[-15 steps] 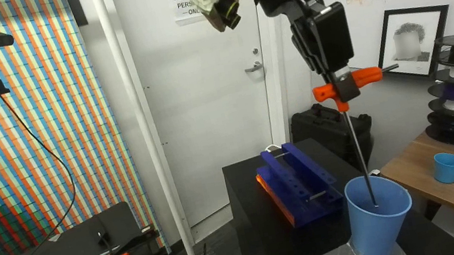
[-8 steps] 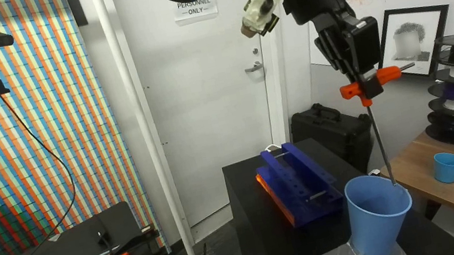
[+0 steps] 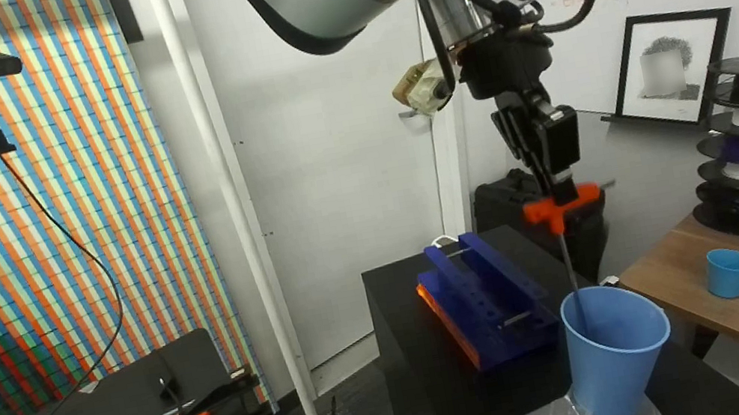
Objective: Put the red object on the blue rack in the blue cup
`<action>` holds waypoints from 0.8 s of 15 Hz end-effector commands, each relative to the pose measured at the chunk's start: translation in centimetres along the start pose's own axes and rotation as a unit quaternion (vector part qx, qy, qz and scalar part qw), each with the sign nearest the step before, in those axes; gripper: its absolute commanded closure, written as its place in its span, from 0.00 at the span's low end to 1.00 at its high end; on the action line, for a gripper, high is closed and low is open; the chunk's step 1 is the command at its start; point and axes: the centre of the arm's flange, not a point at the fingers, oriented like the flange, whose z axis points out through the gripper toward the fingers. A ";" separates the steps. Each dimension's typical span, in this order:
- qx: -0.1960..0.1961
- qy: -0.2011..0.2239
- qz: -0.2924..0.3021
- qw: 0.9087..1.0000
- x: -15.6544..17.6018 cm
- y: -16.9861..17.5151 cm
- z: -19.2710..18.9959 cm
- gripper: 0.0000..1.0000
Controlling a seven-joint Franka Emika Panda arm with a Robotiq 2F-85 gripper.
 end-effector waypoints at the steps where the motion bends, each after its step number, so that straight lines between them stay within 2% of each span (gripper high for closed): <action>1: 0.026 -0.016 -0.004 1.000 -0.1 -0.6 0.6 0.37; 3: 0.030 -0.022 -0.002 0.999 -0.8 -0.2 -0.3 0.23; 6: 0.046 -0.025 -0.013 0.999 -2.3 1.7 -3.6 0.01; 8: 0.069 -0.044 -0.045 0.996 -3.6 2.7 -5.8 0.00; 12: 0.141 -0.119 -0.120 0.976 -8.2 2.7 -7.7 0.00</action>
